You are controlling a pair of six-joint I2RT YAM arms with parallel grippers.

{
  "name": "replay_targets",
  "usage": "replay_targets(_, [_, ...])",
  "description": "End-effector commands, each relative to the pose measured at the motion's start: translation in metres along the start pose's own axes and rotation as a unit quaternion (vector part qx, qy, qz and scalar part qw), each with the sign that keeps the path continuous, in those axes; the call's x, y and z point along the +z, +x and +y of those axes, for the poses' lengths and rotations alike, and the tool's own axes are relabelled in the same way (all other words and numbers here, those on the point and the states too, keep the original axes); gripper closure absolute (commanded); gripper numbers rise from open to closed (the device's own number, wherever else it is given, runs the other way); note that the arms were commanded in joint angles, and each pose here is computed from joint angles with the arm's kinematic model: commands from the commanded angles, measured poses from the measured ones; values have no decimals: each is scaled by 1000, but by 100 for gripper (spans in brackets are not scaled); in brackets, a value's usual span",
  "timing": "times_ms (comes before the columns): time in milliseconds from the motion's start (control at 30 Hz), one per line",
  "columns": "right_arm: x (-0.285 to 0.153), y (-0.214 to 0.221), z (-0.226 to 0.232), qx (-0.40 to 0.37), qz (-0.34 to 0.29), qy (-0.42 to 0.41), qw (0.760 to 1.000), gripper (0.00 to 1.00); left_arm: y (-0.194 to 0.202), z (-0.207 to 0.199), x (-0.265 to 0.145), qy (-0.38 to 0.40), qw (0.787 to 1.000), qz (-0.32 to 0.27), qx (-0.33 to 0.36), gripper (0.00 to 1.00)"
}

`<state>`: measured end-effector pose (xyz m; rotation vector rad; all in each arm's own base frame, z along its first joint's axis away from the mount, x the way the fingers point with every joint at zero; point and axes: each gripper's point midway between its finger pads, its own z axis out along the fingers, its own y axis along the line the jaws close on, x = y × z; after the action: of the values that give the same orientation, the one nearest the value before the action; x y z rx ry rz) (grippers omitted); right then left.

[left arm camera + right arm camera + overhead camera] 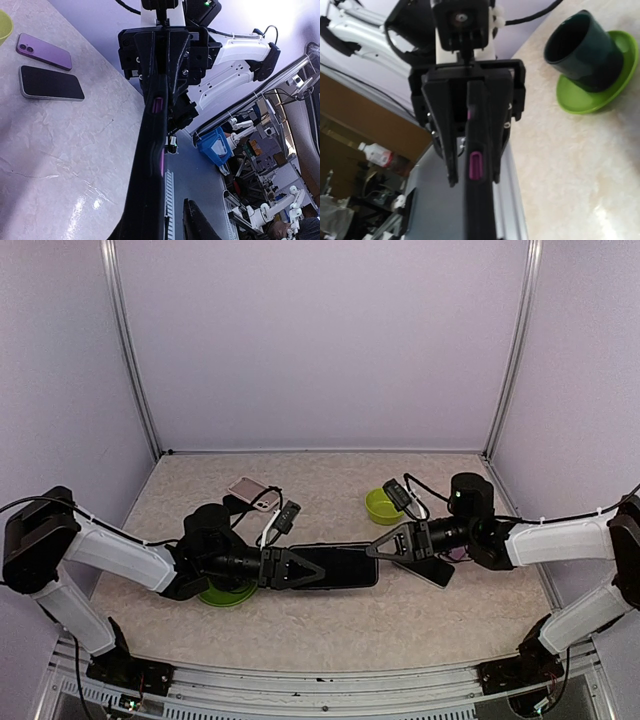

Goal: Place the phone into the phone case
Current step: Press the bottom right corner of the phone case.

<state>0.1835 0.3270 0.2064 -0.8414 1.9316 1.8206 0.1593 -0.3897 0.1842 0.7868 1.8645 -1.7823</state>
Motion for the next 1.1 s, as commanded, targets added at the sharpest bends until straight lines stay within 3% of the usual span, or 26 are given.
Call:
replay_targets(0, [0,-17,-4,-22,-19,52,998,100,-20,-13,4,22,999,-23,37,72])
replay_targets(233, [-3,-20,-7,-25,-29,74,997,100,-20,-12,3,23,999,-22,37,75])
replay_targets(467, [-3,-18,-8,-25,-27,74,997,100,-20,-12,2,21,999,-25,37,100])
replay_targets(733, [-5,-14,-5,-26,-25,70,997,100,-25,-19,-1,28,998,-38,44,100])
replay_targets(933, [-7,-11,-1,-33,-24,63,997,72,-33,-23,-6,18,997,-54,56,100])
replay_targets(1067, [-8,-11,5,-43,-24,59,997,60,-37,-23,-8,4,996,-64,67,100])
